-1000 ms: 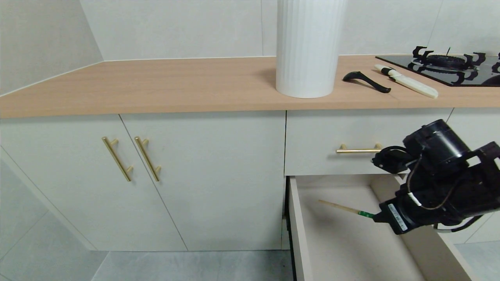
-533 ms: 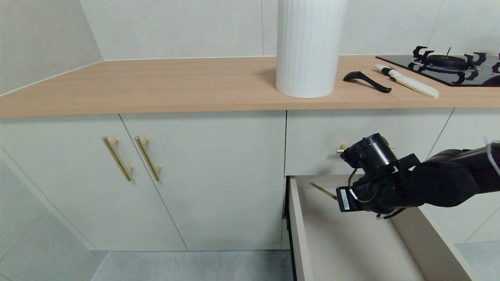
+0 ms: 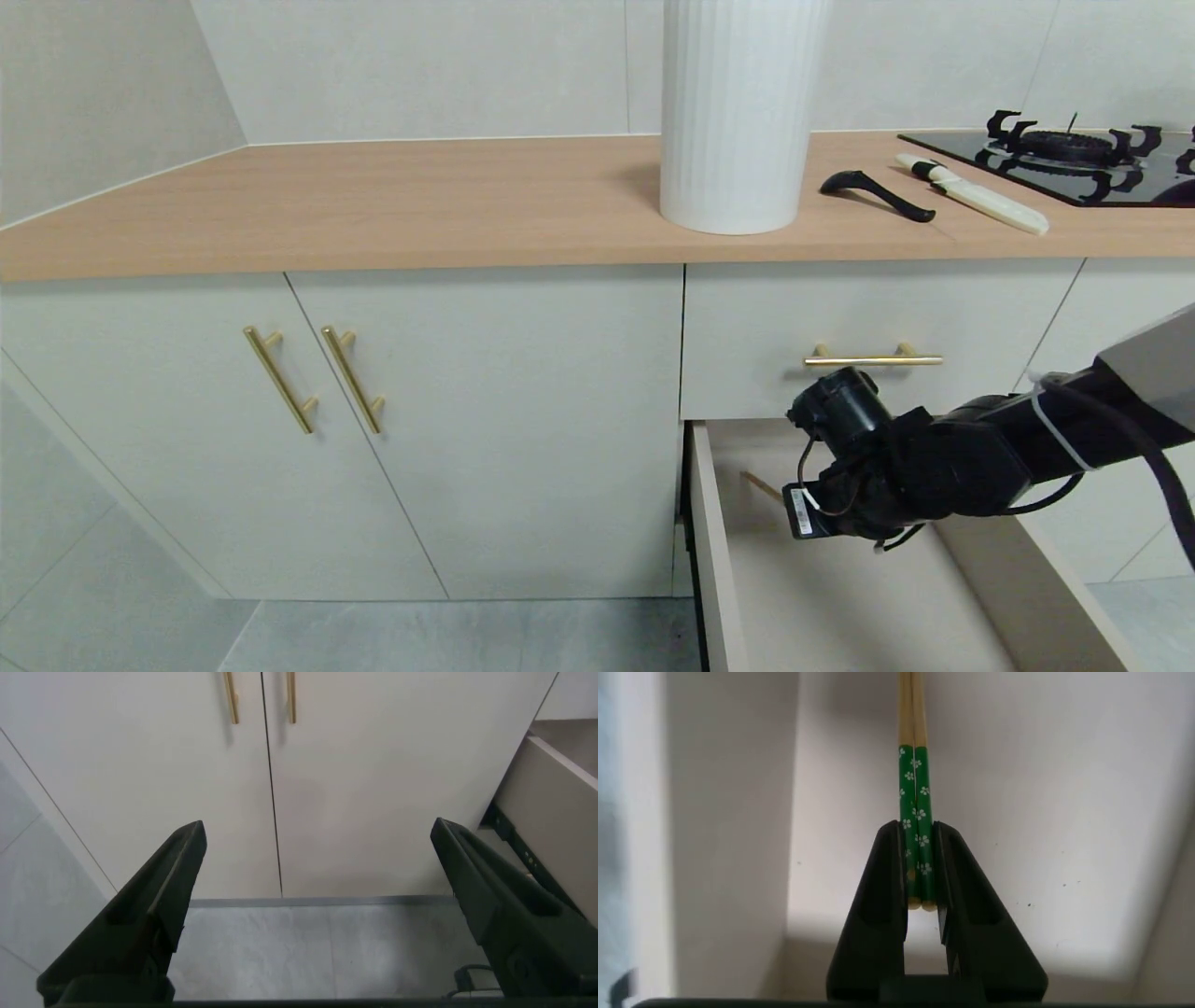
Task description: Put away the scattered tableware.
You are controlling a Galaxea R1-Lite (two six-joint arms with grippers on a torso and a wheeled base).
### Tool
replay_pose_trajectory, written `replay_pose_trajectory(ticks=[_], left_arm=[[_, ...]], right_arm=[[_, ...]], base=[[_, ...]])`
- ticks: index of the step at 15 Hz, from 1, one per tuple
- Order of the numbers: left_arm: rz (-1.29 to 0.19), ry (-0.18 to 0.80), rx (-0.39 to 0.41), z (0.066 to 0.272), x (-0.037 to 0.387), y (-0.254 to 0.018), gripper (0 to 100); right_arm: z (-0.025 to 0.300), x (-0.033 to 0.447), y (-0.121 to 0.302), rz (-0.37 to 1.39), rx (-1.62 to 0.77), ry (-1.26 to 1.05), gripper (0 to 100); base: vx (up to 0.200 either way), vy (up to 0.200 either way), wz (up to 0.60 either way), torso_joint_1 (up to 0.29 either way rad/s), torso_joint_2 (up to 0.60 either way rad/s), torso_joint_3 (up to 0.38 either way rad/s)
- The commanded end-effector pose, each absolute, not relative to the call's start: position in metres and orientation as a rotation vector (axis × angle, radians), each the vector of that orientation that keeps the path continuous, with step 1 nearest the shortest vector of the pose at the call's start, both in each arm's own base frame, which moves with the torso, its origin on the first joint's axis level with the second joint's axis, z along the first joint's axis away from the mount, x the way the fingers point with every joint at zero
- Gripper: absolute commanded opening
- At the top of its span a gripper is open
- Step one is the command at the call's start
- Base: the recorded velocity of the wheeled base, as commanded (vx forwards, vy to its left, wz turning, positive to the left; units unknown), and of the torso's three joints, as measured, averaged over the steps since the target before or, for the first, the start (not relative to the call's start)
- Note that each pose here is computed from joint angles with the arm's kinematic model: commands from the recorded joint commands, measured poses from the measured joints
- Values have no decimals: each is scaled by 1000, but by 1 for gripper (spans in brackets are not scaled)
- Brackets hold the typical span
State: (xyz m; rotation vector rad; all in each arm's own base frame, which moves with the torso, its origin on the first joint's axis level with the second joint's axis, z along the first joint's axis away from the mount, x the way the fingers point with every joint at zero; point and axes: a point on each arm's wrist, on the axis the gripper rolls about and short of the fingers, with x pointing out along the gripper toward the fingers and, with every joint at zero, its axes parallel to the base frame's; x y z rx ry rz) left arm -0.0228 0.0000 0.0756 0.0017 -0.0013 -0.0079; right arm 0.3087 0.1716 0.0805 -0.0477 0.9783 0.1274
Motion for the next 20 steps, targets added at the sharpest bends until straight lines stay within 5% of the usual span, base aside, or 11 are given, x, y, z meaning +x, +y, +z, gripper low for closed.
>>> replay_pose_trajectory(ticks=[1, 13, 20], left_arm=[[-8, 0, 2, 76, -23, 0, 100], [-8, 0, 2, 76, -23, 0, 100], [-8, 0, 2, 76, -23, 0, 100]], right_arm=[[67, 311, 173, 121, -66, 1012, 0], [-13, 321, 189, 104, -146, 1191, 0], [-20, 323, 190, 100, -153, 1202, 0]], base=[[0, 0, 0, 0, 0, 0], [0, 0, 0, 0, 0, 0], [0, 0, 0, 0, 0, 0]])
